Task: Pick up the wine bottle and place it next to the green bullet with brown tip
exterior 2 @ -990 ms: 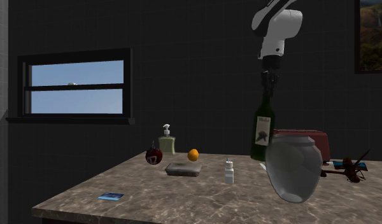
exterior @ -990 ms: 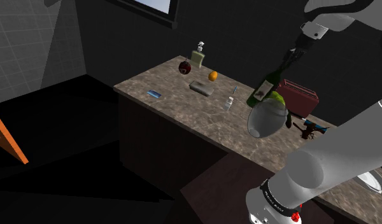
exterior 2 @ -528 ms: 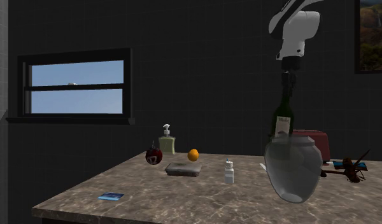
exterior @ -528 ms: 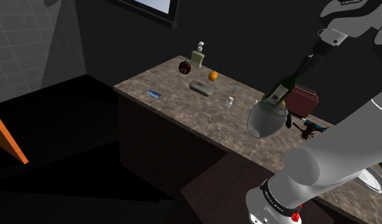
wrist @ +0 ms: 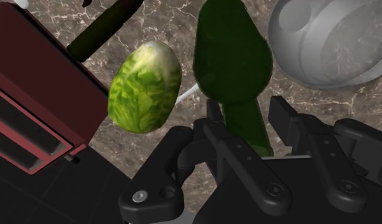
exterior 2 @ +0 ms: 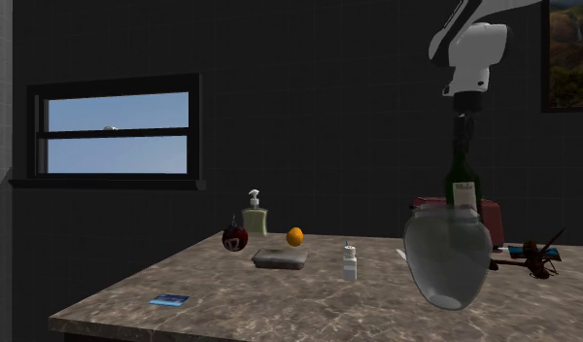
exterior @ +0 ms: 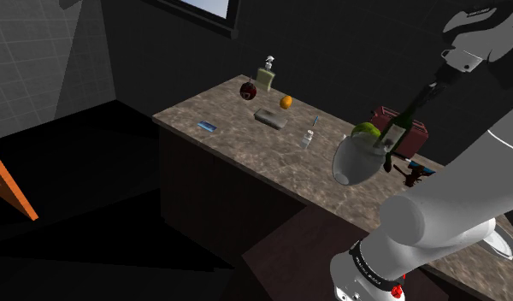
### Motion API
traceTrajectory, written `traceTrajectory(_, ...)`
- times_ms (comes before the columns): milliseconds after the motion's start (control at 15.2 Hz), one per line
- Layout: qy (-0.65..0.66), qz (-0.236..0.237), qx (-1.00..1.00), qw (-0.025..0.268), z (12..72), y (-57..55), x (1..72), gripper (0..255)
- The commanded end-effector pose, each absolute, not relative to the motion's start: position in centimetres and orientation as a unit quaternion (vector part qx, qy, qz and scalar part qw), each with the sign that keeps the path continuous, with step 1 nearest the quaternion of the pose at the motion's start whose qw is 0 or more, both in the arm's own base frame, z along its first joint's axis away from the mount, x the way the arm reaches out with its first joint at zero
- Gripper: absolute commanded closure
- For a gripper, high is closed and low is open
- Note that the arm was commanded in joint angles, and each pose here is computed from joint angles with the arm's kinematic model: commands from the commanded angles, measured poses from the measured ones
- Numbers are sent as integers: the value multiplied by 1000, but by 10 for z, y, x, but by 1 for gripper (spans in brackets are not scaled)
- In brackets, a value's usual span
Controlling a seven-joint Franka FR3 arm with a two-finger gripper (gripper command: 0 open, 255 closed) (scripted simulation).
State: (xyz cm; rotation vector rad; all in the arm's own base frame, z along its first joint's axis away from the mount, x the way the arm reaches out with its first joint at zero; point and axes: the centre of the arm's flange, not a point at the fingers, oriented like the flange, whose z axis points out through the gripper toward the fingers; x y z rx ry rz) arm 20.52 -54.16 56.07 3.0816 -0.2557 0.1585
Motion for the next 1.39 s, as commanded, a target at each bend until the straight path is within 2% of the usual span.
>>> traceTrajectory(0, -82, 52, 995, 23, 550, -542, 204, 255)
traceTrajectory(990, -82, 52, 995, 23, 469, -542, 204, 255)
traceTrajectory(1320, -82, 52, 995, 23, 469, -542, 204, 255)
